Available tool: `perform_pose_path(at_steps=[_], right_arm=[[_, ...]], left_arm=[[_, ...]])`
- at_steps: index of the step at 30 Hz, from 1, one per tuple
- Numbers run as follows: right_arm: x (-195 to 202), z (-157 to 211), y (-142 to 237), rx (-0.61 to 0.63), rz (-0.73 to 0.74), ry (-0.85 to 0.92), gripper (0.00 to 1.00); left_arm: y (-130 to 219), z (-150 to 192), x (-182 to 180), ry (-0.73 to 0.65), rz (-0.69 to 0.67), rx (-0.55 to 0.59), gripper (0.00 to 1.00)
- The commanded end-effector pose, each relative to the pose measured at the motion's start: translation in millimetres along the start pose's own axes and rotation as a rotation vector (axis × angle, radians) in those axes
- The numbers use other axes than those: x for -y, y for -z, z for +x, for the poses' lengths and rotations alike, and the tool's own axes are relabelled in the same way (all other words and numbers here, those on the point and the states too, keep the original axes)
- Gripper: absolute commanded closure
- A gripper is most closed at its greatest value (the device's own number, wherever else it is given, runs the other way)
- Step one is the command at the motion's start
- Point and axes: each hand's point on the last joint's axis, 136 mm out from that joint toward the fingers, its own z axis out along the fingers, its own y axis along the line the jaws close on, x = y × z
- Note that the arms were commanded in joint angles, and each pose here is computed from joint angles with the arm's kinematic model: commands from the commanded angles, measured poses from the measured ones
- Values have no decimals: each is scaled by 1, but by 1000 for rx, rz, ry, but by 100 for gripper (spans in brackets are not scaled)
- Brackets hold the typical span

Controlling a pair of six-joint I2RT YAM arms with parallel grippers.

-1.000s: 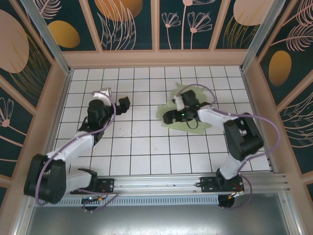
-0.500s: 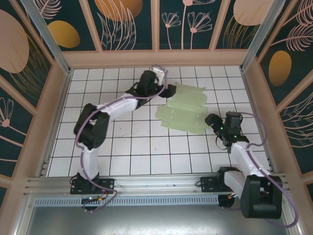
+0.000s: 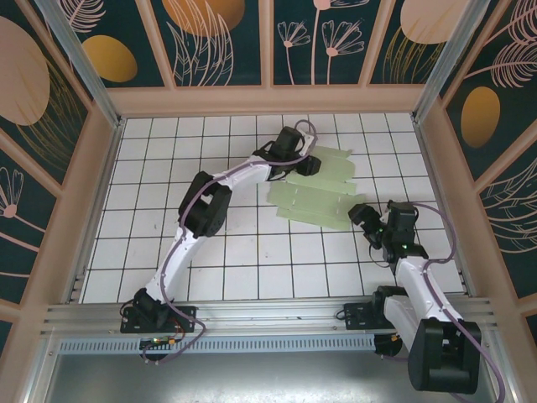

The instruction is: Fold the paper box

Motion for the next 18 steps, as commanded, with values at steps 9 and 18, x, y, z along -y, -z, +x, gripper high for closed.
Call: perform_pose_path(at_steps=[9,18], right_arm=[[-52,43,-14,-90,-91,145,18],[-87,50,-36,-122,-154,128,18]], left_arm=[[15,31,-57,343,-261,-4,53],[99,67,-93,618,-467,163,54]])
